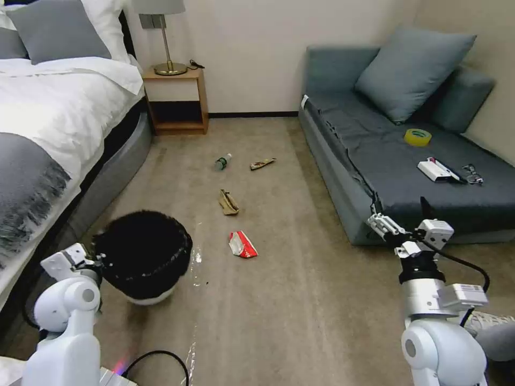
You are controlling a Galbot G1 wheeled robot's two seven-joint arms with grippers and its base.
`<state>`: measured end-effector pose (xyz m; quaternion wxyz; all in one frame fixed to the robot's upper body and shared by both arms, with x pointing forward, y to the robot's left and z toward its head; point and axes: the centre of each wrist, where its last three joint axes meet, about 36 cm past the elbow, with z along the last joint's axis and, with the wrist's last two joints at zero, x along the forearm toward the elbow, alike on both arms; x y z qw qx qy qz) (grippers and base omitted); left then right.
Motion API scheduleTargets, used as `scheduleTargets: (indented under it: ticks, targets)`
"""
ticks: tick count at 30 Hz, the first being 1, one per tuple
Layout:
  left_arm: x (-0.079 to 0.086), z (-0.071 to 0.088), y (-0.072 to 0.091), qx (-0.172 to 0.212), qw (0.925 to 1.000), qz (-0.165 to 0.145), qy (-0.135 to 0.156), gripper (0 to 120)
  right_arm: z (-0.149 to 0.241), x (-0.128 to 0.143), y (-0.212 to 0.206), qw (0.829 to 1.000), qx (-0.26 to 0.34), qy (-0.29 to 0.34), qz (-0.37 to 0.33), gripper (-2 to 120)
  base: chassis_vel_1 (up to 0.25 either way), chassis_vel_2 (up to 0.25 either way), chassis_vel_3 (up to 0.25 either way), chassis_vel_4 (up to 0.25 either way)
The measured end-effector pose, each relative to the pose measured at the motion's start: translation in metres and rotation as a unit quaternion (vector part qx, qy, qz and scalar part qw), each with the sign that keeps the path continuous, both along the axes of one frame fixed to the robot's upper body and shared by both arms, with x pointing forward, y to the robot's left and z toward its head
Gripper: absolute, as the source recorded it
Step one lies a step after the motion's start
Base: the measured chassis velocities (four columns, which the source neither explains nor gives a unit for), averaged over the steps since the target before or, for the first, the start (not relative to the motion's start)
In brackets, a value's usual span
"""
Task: Pick up the trash bin, then pick up the garbage on the floor and place it into the trash bin.
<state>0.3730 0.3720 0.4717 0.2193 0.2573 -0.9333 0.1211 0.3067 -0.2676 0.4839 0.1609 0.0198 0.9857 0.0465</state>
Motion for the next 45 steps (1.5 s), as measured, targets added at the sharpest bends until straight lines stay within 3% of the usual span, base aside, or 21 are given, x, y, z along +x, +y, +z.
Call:
scheduleTargets:
  ticks: [3, 11, 25, 45]
  targets:
    - [-0.013, 0.003, -0.004, 0.024, 0.9997, 0.002, 0.001, 4, 0.001, -0.001, -0.002, 1.0, -0.001, -0.003, 0.002, 100, 0.0, 0.0, 0.0, 0.0]
    - [-0.028, -0.001, -0.013, 0.016, 0.9999, 0.003, 0.005, 3, 0.0, -0.002, -0.007, 1.0, -0.009, -0.014, 0.023, 100, 0.0, 0.0, 0.0, 0.0]
    - [-0.032, -0.005, -0.014, 0.011, 0.9999, 0.003, 0.008, 3, -0.004, -0.005, -0.009, 0.999, -0.021, -0.023, 0.032, 100, -0.033, 0.039, 0.042, -0.036]
    - [-0.033, -0.005, -0.011, 0.007, 0.9999, 0.009, 0.005, 3, -0.004, -0.007, -0.008, 0.999, -0.027, -0.026, 0.034, 100, -0.236, 0.237, 0.242, -0.244]
